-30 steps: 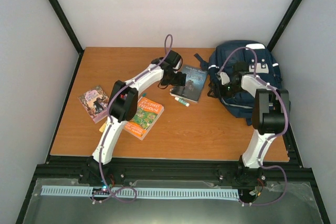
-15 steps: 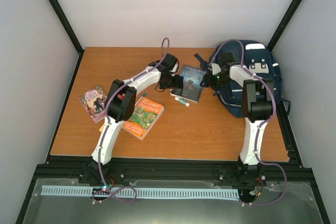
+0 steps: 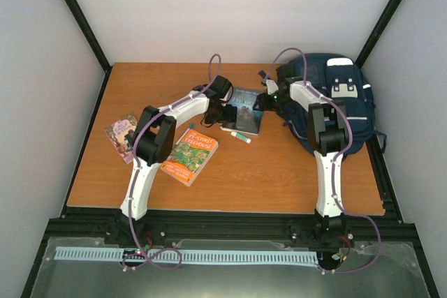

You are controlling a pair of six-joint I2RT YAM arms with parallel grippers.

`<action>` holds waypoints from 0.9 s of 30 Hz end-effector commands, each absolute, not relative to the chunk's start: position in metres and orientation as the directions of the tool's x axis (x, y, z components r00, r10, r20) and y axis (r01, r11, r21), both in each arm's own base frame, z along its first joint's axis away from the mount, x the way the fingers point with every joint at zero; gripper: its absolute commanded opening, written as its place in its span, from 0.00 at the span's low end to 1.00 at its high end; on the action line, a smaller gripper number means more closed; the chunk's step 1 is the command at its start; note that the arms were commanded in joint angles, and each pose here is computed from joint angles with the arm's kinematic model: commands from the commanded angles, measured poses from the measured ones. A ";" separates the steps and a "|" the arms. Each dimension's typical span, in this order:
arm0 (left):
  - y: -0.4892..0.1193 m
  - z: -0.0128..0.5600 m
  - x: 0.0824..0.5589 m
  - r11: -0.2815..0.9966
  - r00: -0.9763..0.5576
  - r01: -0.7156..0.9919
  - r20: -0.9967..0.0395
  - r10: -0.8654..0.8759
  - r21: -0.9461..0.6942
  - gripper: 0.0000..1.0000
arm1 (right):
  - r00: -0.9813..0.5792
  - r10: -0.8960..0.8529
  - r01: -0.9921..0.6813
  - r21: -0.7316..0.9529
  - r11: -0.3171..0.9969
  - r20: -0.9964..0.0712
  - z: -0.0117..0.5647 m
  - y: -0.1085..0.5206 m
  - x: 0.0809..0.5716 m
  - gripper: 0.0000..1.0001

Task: Pack the student bag
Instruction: Move the book to the center of the board.

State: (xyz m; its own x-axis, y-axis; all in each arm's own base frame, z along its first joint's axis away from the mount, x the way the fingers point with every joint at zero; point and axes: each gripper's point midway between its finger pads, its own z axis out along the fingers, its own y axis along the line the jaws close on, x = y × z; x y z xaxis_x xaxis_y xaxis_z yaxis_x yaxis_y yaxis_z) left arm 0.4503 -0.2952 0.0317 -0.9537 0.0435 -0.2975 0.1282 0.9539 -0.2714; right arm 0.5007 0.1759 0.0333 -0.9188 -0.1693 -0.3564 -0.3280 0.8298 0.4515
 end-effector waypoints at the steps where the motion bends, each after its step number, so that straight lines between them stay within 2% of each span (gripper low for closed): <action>1: -0.240 0.032 0.439 0.989 -0.967 -0.026 -0.249 -0.062 -0.147 0.86 | -0.938 -0.229 -0.338 0.534 0.775 -0.261 0.010 0.224 0.474 0.60; 4: -0.213 0.033 0.433 0.987 -0.963 -0.099 -0.237 -0.127 -0.125 0.86 | -0.934 -0.245 -0.352 0.560 0.750 -0.259 0.010 0.243 0.470 0.59; 12: -0.166 0.046 0.425 0.984 -0.940 -0.172 -0.291 -0.178 -0.047 0.86 | -0.918 -0.284 -0.396 0.622 0.676 -0.276 0.022 0.284 0.462 0.60; 16: -0.156 0.063 0.428 0.983 -0.923 -0.179 -0.342 -0.179 -0.031 0.89 | -0.904 -0.288 -0.425 0.606 0.672 -0.315 0.038 0.284 0.469 0.61; 21: -0.168 0.123 0.442 0.991 -0.873 -0.073 -0.474 -0.119 -0.115 0.93 | -0.877 -0.239 -0.459 0.575 0.677 -0.417 0.098 0.246 0.479 0.65; 23: -0.178 0.155 0.444 0.985 -0.836 0.007 -0.541 -0.088 -0.171 0.99 | -0.850 -0.217 -0.485 0.550 0.680 -0.480 0.132 0.220 0.481 0.67; 27: -0.203 0.227 0.439 0.939 -0.736 0.189 -0.674 -0.058 -0.288 1.00 | -0.785 -0.199 -0.537 0.482 0.692 -0.587 0.196 0.156 0.468 0.68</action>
State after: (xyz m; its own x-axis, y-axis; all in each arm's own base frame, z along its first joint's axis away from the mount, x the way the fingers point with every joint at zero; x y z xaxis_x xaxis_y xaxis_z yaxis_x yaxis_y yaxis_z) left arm 0.4346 -0.1787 0.1468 -0.8564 -0.1038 -0.5057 -0.0124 0.9834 -0.1809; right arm 0.4738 0.2165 0.0987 -0.8869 -0.2226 -0.4049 -0.4348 0.6984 0.5685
